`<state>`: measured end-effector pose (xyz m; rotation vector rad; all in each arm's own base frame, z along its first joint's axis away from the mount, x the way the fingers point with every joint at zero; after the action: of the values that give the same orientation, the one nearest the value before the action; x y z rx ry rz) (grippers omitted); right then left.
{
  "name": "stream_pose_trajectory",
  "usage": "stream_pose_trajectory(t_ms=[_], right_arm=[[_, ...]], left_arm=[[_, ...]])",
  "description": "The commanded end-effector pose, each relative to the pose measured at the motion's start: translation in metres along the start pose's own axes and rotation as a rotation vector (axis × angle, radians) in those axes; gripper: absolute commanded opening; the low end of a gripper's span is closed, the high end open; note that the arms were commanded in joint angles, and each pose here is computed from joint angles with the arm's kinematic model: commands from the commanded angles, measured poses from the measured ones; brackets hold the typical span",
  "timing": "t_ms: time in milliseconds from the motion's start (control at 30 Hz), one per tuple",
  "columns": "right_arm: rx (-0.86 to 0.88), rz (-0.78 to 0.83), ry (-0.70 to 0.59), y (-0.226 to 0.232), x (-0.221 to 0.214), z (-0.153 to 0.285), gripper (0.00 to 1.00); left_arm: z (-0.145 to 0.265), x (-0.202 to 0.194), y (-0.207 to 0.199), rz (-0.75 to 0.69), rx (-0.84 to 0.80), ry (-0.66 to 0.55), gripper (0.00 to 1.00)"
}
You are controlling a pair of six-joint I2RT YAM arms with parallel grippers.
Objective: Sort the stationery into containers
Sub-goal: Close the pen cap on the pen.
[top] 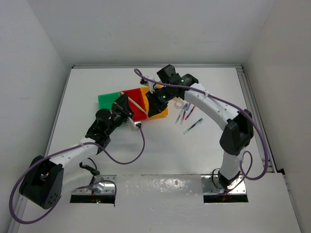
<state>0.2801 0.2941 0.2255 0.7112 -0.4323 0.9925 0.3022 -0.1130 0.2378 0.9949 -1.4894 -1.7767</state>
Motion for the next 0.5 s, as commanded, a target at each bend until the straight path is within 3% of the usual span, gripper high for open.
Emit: stream_pose_trajectory(t_ms=[0,467], right_arm=[[0.002,0.054,-0.044,0.0105,0.0092,0.0132,0.0],[0.003,0.058,-0.041,0.0113,0.0076,0.0131,0.0]], left_arm=[[-0.0001,0.0023,0.0134,-0.018,0.064,-0.013,0.0],[-0.0014,0.0024,0.0136,-0.016,0.063,-0.013,0.0]])
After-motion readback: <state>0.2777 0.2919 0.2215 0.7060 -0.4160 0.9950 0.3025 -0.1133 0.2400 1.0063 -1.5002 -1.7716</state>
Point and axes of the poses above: each gripper's point midway between its finger pads, its own z axis back along the fingers, its own y axis along the line the jaws close on, x = y × z, the point moved 6 cm from there along z, back along the fingers, and after that the axes turned 7 degrees about z, right-handed, at the moved point
